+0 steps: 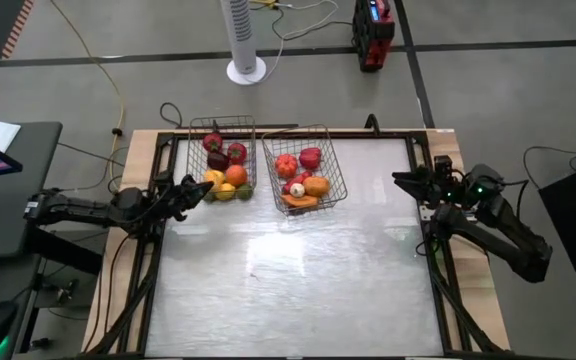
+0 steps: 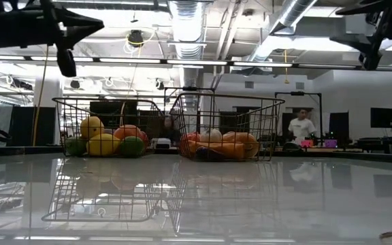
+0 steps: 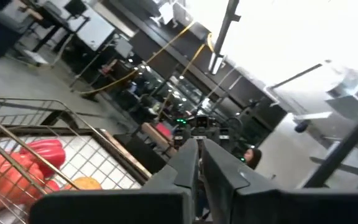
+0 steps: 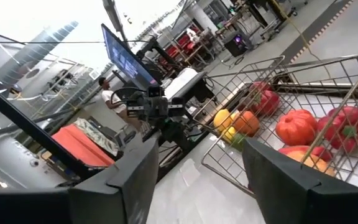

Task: Sort produce into baskets
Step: Return to Home Position

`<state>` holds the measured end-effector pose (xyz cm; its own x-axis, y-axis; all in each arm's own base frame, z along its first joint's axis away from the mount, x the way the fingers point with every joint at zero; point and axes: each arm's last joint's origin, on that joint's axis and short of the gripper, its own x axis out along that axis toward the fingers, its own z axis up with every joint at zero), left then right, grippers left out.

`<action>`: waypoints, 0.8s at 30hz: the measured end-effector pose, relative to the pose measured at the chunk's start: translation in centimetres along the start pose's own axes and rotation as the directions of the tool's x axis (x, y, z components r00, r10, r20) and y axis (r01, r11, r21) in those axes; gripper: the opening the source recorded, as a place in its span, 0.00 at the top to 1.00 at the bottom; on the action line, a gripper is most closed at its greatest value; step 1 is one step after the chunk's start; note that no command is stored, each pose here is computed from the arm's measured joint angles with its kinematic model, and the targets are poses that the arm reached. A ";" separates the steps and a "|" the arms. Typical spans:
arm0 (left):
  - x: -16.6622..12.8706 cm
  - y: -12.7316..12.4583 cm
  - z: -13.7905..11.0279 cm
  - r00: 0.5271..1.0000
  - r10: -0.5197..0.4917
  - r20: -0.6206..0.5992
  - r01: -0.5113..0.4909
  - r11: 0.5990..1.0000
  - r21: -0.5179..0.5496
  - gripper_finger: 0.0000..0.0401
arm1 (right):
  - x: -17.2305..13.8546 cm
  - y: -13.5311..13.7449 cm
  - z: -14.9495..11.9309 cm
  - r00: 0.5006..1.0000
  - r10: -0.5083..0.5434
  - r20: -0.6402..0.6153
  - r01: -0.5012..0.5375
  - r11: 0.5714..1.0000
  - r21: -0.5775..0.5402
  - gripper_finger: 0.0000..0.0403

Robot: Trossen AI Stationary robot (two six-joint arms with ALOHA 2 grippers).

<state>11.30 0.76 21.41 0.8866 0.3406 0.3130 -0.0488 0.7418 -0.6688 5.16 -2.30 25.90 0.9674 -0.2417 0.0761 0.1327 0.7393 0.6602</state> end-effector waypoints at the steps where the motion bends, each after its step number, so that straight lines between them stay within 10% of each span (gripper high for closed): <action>1: -0.3 0.1 -0.1 1.000 -0.011 0.001 0.011 1.000 0.000 0.98 | 0.0 0.0 0.0 1.000 -0.003 0.000 0.003 1.000 -0.003 0.36; 24: -1.3 1.1 -0.7 0.996 0.084 0.029 -0.082 0.994 -0.077 1.00 | 0.9 -1.1 -0.4 0.993 -0.025 0.111 0.035 0.995 -0.094 0.81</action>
<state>10.47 0.75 19.78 0.8656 0.4183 0.2751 -0.0853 0.6647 -0.7423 5.91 -3.09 24.96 0.9338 -0.3283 0.1423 0.1865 0.7860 0.5894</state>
